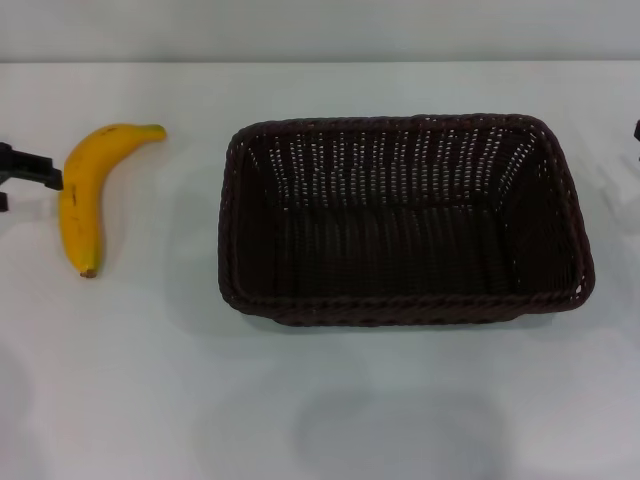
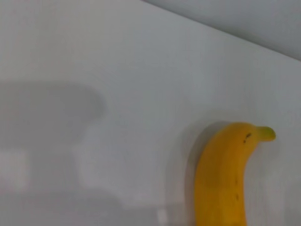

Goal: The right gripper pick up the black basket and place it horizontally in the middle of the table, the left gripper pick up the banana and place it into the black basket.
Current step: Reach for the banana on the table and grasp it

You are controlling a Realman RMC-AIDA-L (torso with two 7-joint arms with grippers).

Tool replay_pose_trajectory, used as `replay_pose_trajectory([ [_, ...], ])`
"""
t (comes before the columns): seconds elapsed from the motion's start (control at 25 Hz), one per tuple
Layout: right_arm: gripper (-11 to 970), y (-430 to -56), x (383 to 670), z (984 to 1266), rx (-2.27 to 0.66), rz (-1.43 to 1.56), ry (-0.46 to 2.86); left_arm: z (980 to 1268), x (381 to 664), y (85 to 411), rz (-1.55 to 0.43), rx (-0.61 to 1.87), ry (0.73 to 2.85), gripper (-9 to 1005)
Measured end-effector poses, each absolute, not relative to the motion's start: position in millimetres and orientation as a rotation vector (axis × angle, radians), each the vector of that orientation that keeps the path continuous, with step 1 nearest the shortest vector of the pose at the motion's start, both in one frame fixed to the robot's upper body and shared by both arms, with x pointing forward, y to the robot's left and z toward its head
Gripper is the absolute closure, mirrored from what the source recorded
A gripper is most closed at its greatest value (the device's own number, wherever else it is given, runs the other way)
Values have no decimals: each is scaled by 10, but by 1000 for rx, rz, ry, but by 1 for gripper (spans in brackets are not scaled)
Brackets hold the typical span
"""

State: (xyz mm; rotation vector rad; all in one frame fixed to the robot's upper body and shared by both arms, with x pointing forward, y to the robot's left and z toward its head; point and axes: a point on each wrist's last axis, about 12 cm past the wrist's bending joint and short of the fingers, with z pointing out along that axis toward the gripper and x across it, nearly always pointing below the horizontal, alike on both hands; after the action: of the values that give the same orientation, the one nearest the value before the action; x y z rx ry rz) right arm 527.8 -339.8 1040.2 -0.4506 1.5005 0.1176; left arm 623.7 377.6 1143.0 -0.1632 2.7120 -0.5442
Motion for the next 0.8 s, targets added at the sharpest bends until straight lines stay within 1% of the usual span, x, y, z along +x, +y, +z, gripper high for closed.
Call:
replay_pose_trajectory([
  [0.44, 635, -3346, 5335, 10434, -450, 131, 1483, 11330, 6361, 3518, -572, -200, 2700, 188],
  [0.8, 633, -3374, 5311, 10422, -442, 125, 1489, 11278, 6379, 3324, -506, -226, 2811, 209],
])
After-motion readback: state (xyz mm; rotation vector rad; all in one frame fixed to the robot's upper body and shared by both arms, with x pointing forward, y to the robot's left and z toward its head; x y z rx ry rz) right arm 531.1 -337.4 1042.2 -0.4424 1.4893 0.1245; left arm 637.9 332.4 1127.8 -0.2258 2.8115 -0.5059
